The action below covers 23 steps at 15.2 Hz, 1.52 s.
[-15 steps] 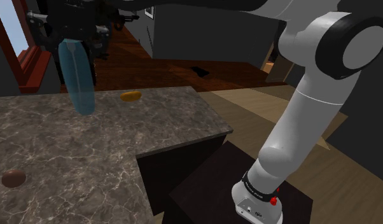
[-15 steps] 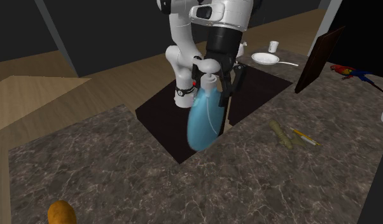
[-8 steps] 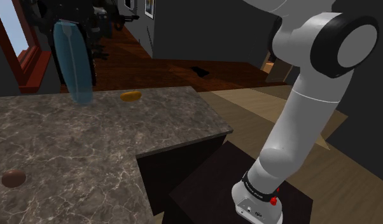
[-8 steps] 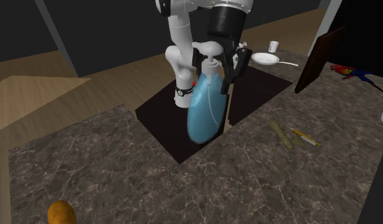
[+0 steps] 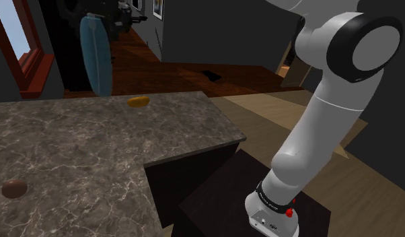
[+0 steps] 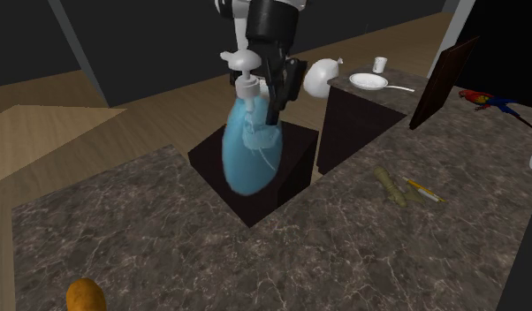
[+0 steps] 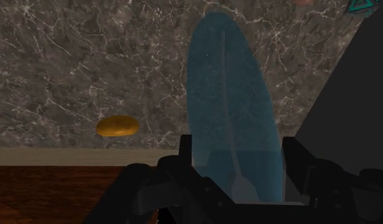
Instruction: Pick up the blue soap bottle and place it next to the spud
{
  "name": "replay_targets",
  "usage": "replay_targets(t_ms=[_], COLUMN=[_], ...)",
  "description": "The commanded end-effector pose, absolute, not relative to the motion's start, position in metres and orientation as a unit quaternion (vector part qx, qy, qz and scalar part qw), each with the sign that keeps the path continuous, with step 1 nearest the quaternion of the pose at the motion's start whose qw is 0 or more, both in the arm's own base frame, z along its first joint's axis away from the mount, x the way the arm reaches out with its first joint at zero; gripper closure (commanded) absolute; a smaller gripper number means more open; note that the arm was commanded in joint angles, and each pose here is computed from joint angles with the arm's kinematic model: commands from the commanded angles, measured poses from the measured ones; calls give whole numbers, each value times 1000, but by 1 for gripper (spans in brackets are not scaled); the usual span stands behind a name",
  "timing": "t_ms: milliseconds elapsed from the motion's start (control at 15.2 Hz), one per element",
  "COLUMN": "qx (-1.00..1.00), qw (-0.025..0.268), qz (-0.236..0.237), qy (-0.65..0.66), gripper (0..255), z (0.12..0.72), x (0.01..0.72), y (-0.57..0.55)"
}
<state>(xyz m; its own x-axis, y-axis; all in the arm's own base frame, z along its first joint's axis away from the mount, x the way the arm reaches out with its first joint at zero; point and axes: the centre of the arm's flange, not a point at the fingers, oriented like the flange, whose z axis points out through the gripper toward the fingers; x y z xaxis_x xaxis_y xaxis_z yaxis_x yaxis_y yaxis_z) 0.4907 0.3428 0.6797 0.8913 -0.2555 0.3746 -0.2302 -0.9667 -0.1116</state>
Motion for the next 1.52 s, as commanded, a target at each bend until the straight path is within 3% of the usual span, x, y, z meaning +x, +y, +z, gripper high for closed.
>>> replay_targets(t_ms=[0, 1452], qx=[-972, -972], qw=[32, 32], qz=[-197, -197], qy=[124, 124], gripper=[255, 255], z=[682, 683], x=[503, 648], y=[319, 67])
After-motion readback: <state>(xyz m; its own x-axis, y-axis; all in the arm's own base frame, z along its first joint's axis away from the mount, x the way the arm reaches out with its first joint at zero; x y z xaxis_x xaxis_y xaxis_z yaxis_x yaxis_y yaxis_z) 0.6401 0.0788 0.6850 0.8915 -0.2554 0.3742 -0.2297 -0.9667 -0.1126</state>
